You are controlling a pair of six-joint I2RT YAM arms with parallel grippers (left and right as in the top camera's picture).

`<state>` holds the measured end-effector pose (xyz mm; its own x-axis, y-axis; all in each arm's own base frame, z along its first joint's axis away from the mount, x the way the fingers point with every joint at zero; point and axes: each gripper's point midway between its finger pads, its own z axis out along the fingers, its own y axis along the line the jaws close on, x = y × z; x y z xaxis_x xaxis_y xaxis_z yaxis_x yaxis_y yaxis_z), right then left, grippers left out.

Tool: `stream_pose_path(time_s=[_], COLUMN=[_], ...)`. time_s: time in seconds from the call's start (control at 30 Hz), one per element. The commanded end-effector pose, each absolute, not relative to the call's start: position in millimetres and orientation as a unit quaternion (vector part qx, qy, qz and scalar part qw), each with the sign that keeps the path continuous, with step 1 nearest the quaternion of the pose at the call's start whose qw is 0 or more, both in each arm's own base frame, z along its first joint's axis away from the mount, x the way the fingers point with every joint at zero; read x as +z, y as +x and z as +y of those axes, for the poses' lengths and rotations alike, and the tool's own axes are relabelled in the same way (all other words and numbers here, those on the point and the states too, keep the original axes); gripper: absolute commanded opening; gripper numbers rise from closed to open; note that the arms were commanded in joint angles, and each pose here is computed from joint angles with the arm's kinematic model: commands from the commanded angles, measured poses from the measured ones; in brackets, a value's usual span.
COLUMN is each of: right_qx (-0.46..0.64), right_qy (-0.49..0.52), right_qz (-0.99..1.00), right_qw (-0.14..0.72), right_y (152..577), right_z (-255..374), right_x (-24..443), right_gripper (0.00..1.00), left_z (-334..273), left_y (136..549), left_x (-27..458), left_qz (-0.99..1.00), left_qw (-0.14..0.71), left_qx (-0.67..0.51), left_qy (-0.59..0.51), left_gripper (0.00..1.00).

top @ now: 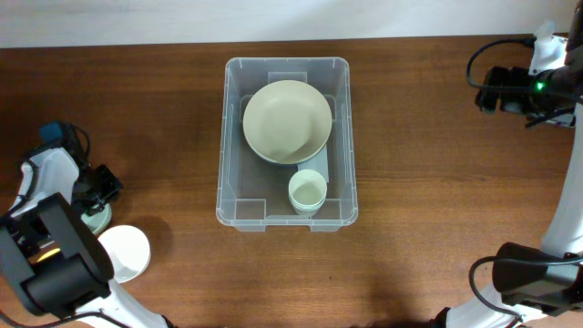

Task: Pack container
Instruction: 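Grasp the mint-green bowl rim with the left gripper and lift, then place the mint-green bowl in the bin's front left area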

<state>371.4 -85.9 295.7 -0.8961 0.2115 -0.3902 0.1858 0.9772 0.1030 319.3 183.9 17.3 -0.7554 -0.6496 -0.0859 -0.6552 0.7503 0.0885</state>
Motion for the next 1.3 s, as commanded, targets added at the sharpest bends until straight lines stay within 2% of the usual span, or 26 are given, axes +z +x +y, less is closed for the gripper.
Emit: stream_pose_path(time_s=[0.0,0.2,0.4,0.57,0.67,0.83,0.97,1.27], right_qx=[0.04,0.04,0.04,0.04,0.04,0.04,0.04,0.04], right_qy=[0.105,0.105,0.105,0.105,0.105,0.105,0.105,0.105], right_qz=[0.973,0.973,0.973,0.973,0.973,0.973,0.973,0.973], right_qw=[0.2,0.2,0.2,0.2,0.2,0.2,0.2,0.2], right_y=[373.5,373.4,373.4,373.4,373.4,373.4,373.4,373.4], right_z=[-84.4,-84.4,-84.4,-84.4,-84.4,-84.4,-84.4,-84.3], right_x=[292.3,292.2,292.2,292.2,292.2,292.2,292.2,292.2], right_gripper=[0.98,0.98,0.98,0.98,0.98,0.98,0.98,0.98], left_z=[183.9,176.8,155.8,86.6,36.6,-78.8,-138.4,-197.3], left_y=[321.4,344.3,388.3,422.6,429.7,409.9,377.4,319.2], left_x=[12.9,29.7,107.7,184.2,216.3,233.2,227.8,216.4], left_qz=[0.937,0.946,0.961,0.977,0.982,0.987,0.985,0.973], left_qw=[0.026,0.051,0.089,0.14,0.159,0.143,0.105,0.046], left_qx=[0.052,0.023,0.021,-0.022,-0.031,-0.049,-0.053,-0.031], left_qy=[-0.346,-0.318,-0.261,-0.159,-0.1,0.048,0.127,0.223], left_gripper=[0.01,0.01,0.0,0.0,0.01,0.01,0.0,0.01])
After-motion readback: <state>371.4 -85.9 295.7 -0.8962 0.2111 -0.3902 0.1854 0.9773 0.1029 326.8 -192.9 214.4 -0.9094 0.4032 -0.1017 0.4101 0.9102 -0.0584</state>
